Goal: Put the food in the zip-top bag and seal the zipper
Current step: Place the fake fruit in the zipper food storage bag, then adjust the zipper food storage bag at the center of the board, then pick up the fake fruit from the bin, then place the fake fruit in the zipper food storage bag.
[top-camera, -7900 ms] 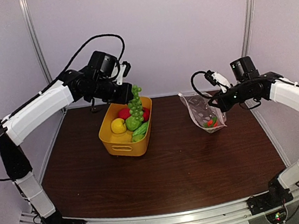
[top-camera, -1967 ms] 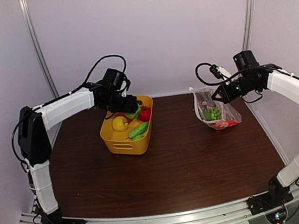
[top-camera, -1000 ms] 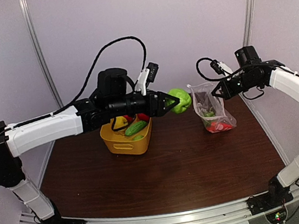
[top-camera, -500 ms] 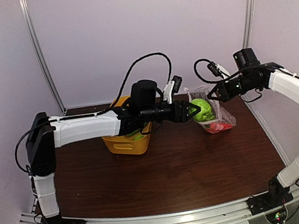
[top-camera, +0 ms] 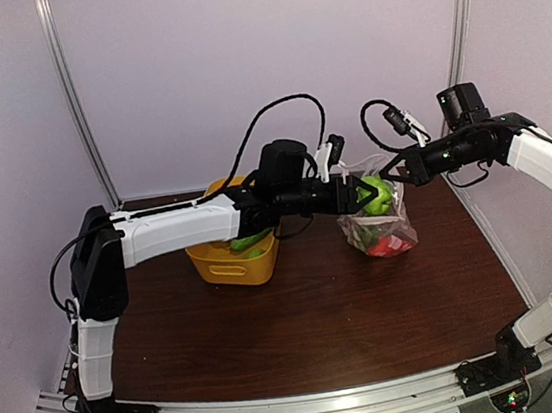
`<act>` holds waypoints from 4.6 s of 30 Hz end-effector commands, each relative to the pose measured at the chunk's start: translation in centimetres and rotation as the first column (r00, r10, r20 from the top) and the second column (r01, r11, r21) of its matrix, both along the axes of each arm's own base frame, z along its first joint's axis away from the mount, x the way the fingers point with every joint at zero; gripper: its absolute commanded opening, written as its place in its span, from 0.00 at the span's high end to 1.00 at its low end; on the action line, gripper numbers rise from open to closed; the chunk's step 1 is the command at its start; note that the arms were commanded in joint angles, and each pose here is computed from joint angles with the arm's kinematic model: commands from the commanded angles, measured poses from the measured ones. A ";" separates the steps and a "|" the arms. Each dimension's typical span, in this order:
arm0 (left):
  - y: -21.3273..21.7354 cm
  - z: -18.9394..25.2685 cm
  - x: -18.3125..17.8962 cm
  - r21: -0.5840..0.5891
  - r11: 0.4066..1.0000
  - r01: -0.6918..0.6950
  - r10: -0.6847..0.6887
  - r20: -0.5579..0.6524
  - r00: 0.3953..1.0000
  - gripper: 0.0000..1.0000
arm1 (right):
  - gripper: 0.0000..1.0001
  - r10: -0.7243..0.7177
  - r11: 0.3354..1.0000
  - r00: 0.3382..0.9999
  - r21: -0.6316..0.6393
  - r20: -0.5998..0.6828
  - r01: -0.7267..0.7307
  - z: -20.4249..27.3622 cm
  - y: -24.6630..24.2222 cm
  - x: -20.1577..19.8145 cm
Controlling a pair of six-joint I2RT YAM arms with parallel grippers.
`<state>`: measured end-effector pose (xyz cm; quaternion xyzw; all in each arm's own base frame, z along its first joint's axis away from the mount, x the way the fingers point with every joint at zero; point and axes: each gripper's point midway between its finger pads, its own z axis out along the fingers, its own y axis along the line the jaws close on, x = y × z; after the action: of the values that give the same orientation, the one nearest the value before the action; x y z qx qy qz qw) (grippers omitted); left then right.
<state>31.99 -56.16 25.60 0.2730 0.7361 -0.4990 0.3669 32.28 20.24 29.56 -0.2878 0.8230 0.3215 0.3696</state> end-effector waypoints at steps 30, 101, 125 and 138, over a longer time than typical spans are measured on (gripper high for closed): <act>-0.7 1.8 -0.8 0.017 1.000 0.005 -0.005 0.033 0.999 0.02 | 1.00 -0.025 1.000 1.000 -0.003 0.005 0.025 -0.1 -0.6 0.7; 23.6 -19.5 4.9 0.743 0.669 0.029 0.234 -0.248 0.940 0.18 | 1.00 -0.126 0.973 0.980 -0.175 0.154 0.153 -5.8 -4.2 0.6; 27.3 -7.9 8.1 0.767 0.565 -0.303 0.374 0.088 0.923 0.40 | 1.00 -0.141 0.969 0.975 -0.176 0.170 0.171 -5.0 -4.5 0.5; 12.9 8.1 -1.7 0.199 0.980 -0.010 -0.028 0.190 0.981 0.44 | 1.00 -0.100 0.983 0.984 -0.140 0.144 0.120 -0.1 -3.1 0.9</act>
<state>34.66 -37.22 30.06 0.2996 0.8279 -0.2669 0.3920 33.25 16.32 28.43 -0.2864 0.8290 0.1984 0.4374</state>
